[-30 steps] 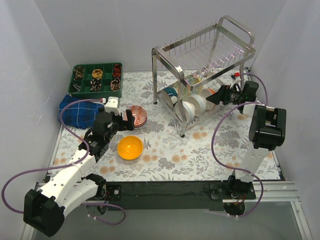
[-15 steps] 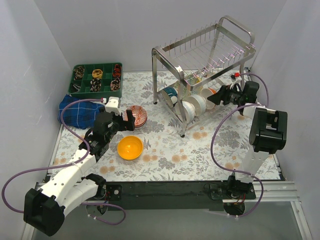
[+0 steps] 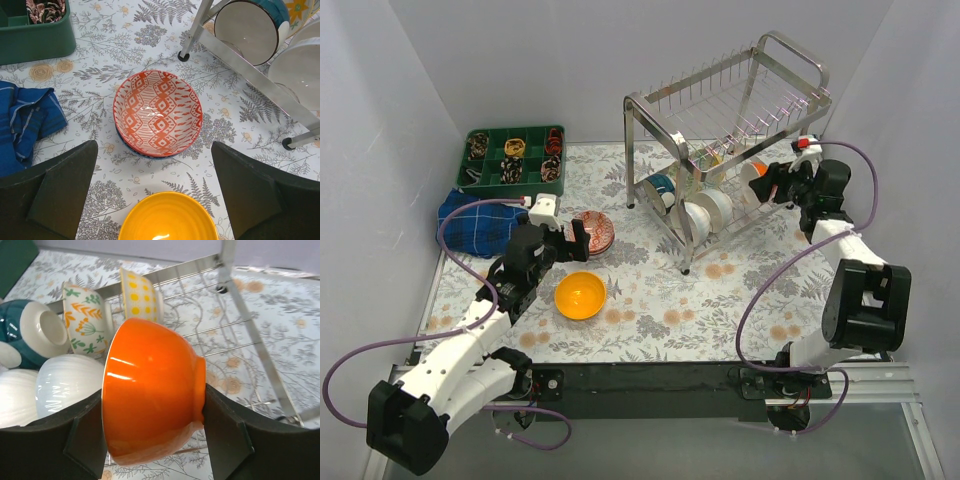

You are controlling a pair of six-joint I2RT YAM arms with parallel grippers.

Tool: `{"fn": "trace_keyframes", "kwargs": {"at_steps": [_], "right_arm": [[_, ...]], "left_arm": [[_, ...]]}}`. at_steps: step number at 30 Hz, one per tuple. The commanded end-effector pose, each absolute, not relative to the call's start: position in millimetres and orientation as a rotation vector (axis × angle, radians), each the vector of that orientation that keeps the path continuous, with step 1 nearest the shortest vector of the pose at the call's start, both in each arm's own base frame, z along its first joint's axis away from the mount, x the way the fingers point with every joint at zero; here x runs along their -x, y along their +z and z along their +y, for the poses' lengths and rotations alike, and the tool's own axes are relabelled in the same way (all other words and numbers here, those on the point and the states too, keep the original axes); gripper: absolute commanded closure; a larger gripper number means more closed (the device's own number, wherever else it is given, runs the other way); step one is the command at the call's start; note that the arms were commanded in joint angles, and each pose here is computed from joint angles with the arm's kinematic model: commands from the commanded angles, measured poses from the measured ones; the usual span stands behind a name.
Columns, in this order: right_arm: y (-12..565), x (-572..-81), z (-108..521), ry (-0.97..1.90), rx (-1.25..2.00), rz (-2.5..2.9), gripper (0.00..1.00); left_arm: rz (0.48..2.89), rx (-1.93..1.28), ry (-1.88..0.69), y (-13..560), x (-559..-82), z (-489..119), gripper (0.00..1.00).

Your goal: Unload the bowls from the dish rack

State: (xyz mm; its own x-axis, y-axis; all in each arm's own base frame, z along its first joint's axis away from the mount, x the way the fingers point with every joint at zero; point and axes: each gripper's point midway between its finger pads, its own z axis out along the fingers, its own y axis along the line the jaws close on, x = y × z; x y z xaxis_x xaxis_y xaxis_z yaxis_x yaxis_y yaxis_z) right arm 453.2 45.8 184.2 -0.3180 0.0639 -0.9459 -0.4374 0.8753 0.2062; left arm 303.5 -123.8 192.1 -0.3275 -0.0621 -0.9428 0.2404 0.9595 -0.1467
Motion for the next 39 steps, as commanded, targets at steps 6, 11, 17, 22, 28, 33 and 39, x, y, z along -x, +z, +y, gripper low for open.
{"fn": "trace_keyframes", "kwargs": {"at_steps": [6, 11, 17, 22, 28, 33, 39], "right_arm": [[230.8, -423.4, 10.5, 0.291, 0.05, 1.756, 0.99], [218.8, -383.7, 20.9, 0.384, -0.092, 1.805, 0.99], [191.6, -330.0, 37.6, 0.495, -0.221, 1.923, 0.99], [164.9, -285.1, 67.2, 0.683, -0.256, 1.975, 0.99], [144.5, -236.9, 117.3, 0.991, -0.198, 2.021, 0.99], [143.7, -207.9, 158.3, 1.216, -0.116, 1.983, 0.99], [143.4, -186.7, 191.0, 1.391, -0.051, 1.944, 0.99]], "left_arm": [[1.84, -0.157, -0.345, 203.3, -299.1, -128.5, 0.02], [1.837, -0.188, -0.386, 204.9, -296.8, -136.0, 0.02], [1.834, -0.294, -0.51, 204.2, -287.3, -159.1, 0.02], [1.827, -0.377, -0.611, 202.2, -277.7, -178.4, 0.02], [1.862, -0.451, -0.714, 193.0, -266.2, -205.6, 0.02], [1.915, -0.442, -0.812, 183.8, -246.2, -230.0, 0.02], [1.951, -0.425, -0.906, 175.9, -214.1, -269.7, 0.02]]}}
